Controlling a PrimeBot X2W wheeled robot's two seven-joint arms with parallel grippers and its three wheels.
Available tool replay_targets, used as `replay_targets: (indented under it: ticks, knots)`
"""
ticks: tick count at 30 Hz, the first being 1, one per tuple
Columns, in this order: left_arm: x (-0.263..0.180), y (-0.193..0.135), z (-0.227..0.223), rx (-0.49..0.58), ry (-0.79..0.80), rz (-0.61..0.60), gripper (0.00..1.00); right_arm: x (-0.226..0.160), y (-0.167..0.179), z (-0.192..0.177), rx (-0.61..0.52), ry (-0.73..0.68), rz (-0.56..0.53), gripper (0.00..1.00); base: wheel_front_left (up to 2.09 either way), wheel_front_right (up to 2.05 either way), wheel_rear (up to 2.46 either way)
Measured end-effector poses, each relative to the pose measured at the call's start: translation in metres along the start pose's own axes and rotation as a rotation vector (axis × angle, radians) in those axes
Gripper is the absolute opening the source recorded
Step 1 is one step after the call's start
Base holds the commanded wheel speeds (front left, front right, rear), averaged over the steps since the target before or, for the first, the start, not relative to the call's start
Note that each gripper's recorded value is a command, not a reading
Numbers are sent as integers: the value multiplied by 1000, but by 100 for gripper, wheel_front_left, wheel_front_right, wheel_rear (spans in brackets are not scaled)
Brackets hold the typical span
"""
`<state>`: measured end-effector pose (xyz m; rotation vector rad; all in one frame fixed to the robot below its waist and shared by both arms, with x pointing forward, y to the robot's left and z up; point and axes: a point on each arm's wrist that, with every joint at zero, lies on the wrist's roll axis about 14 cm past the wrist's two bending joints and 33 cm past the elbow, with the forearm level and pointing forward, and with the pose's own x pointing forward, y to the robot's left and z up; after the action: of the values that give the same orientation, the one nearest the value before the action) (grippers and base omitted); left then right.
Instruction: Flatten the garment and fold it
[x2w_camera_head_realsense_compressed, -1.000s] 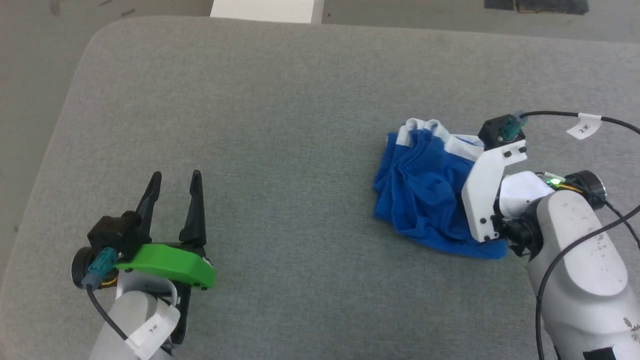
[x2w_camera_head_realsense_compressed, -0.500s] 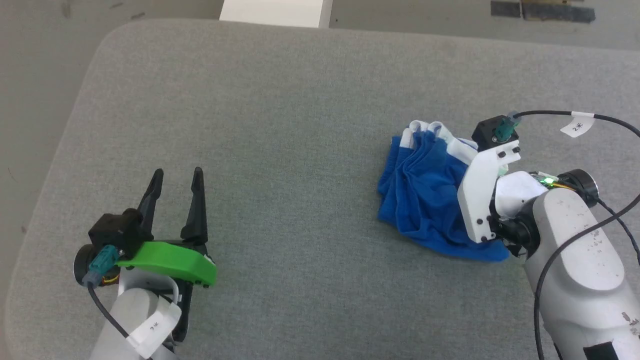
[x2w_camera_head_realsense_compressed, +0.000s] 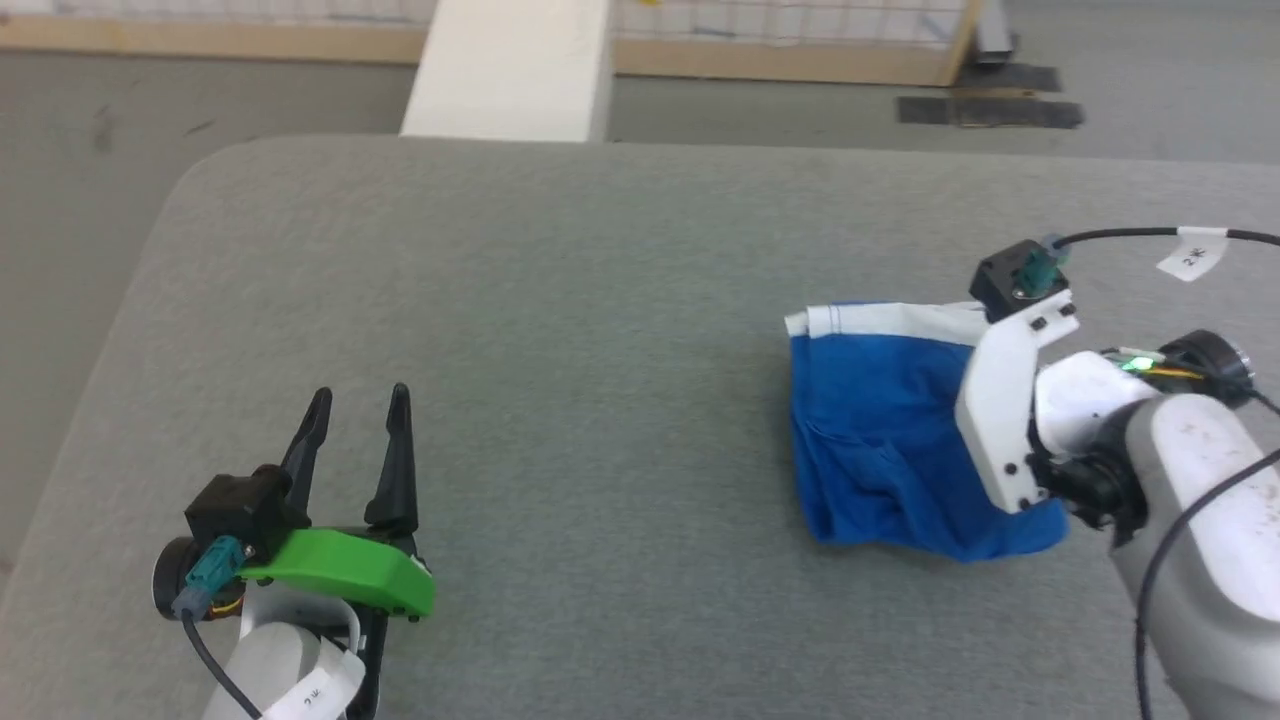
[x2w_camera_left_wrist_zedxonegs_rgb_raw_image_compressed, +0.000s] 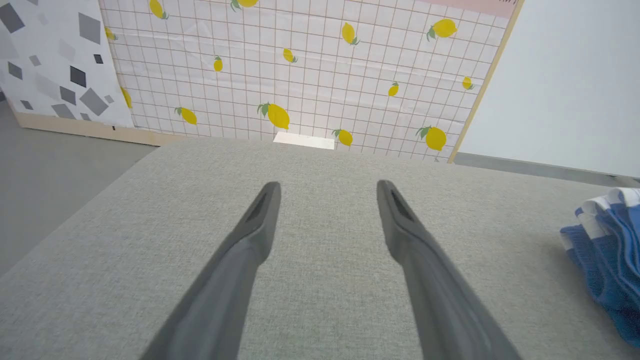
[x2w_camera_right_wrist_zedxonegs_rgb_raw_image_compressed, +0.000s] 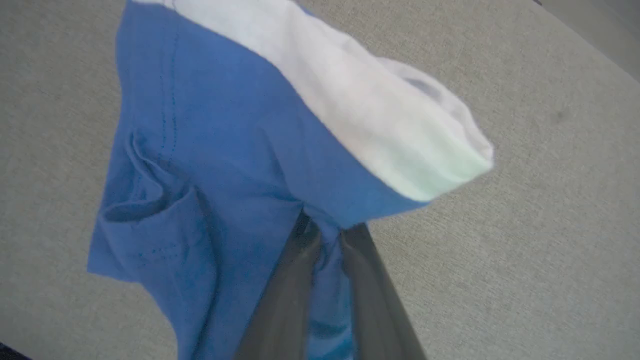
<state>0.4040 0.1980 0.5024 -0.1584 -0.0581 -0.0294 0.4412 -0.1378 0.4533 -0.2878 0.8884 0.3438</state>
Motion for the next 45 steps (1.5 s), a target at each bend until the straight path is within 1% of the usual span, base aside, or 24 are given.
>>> replay_targets:
  ticks: [5,9,18,23,28,34,35,39,43,44,45]
  knots:
    - [16,-27,6,-7,-23,-86,100,-22,-30,-12,19,1,-72,0,0,0,0]
    - [33,-48,4,3,-15,-163,100,-35,-53,-30,73,14,-127,0,0,0,0]
    - [75,-113,-19,-10,26,-359,100,-58,-118,-94,270,70,-287,0,0,0,0]
    - [93,-131,-30,-16,38,-425,100,-67,-161,-127,335,139,-405,0,0,0,0]
    - [111,-129,-38,4,29,-440,100,-82,-215,-144,362,192,-553,0,0,0,0]
    - [127,-101,-61,33,56,-391,100,-83,-267,-152,365,240,-701,0,0,0,0]
    - [129,-96,-66,41,69,-382,100,-80,-274,-153,351,254,-721,0,0,0,0]
    - [133,-77,-87,68,113,-356,100,-65,-293,-152,382,238,-766,0,0,0,0]
    - [133,-62,-106,89,161,-336,100,-51,-301,-162,381,277,-797,1,0,0,0]
    - [132,-59,-111,93,175,-333,100,-47,-301,-165,382,280,-800,44,0,0,0]
    - [131,-58,-115,95,186,-332,100,-44,-301,-166,379,285,-804,100,0,0,0]
